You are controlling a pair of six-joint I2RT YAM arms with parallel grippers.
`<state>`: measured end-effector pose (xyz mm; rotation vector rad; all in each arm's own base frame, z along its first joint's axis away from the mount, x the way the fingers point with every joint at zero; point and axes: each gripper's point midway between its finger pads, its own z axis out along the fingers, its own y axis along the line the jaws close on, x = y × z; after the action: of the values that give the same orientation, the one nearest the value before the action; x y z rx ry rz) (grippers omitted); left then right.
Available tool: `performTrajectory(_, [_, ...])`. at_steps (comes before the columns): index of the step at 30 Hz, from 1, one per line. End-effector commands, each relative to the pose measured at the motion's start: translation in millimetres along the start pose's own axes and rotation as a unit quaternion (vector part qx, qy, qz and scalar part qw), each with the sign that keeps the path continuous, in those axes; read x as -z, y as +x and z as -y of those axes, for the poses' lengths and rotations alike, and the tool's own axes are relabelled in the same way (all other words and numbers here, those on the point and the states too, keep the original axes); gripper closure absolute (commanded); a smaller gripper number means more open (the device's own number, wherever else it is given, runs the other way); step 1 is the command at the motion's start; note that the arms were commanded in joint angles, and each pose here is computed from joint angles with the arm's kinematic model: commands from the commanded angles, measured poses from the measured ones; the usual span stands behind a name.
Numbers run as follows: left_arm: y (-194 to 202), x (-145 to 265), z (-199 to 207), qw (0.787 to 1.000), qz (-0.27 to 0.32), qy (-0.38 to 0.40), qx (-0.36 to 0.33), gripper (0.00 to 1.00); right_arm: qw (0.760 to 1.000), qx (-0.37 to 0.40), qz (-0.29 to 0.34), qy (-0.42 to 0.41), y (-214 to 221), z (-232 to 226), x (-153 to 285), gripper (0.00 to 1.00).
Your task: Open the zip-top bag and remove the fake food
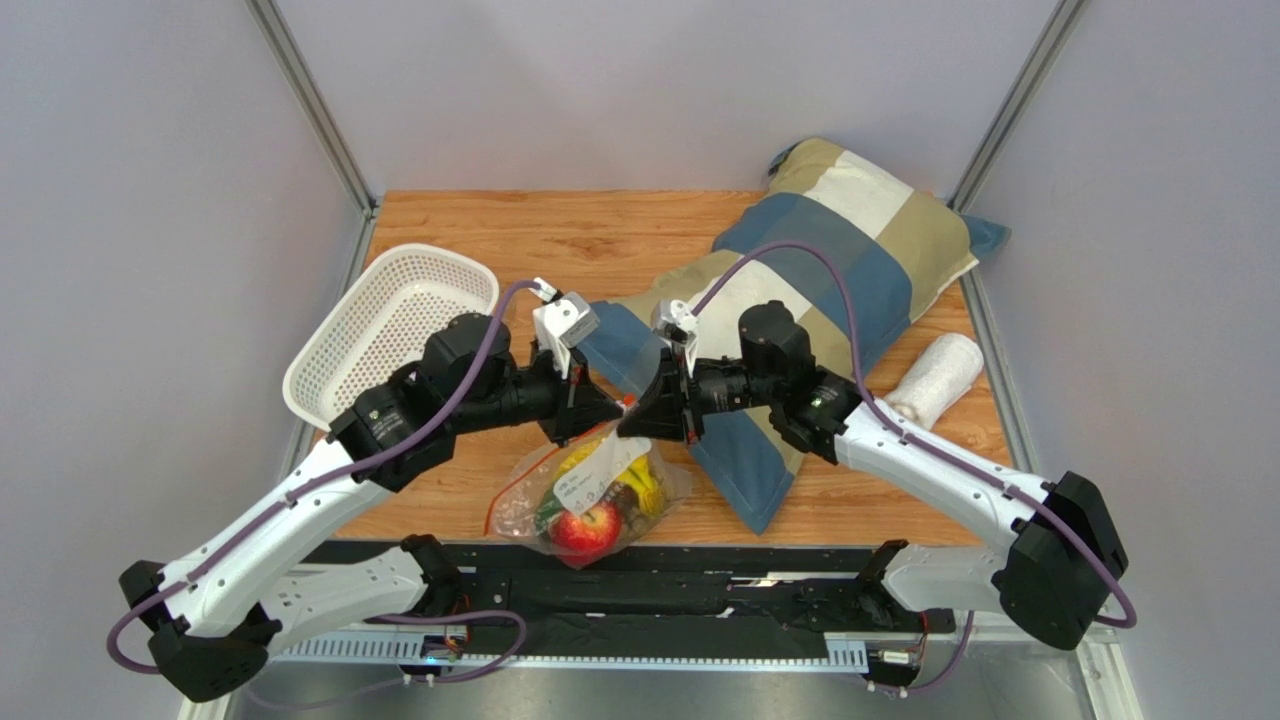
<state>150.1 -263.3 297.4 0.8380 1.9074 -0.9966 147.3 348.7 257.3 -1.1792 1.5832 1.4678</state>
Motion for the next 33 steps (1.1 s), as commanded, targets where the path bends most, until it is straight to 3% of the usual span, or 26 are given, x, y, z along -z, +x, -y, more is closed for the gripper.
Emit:
performTrajectory(1, [44, 32, -50, 0.982, -0.032, -0.168, 0.085, 1.0, 0.993, 0.004, 0.083, 0.086, -40, 34, 21, 1.0])
performTrajectory(3, [66, 45, -47, 0.976, -0.039, -0.174, 0.124, 1.0, 0.991, -0.006, 0.084, 0.107, -38, 50, 20, 1.0])
performTrajectory(7, [91, 76, -24, 0.972, 0.007, -0.129, 0.198, 1.0, 0.991, -0.009, 0.091, 0.095, -39, 67, 9, 1.0])
performTrajectory(12, [125, 121, -8, 0.952, 0.005, -0.13, 0.278, 1.0, 0.992, -0.008, 0.093, 0.082, -45, 87, -9, 1.0])
performTrajectory(18, [140, 135, 24, 0.954, 0.019, -0.032, 0.296, 1.0, 0.992, -0.016, 0.105, 0.065, -61, 107, -29, 1.0])
performTrajectory(23, [136, 133, 62, 0.959, 0.0, 0.092, 0.267, 1.0, 0.994, -0.019, 0.098, 0.044, -67, 114, -42, 1.0])
performTrajectory(26, [116, 142, 61, 0.968, 0.035, 0.081, 0.233, 1.0, 0.997, 0.006, 0.079, 0.006, -64, 104, -54, 1.0])
performTrajectory(28, [90, 149, 38, 0.979, 0.07, 0.001, 0.191, 0.79, 0.999, 0.01, 0.051, -0.01, -56, 93, -61, 1.0])
performTrajectory(30, [79, 152, 19, 0.984, 0.065, -0.062, 0.155, 0.6, 0.999, 0.02, 0.035, -0.028, -48, 84, -63, 1.0])
performTrajectory(33, [46, 156, -21, 0.973, 0.076, -0.185, 0.116, 0.48, 0.998, 0.023, 0.023, -0.048, -43, 72, -63, 1.0])
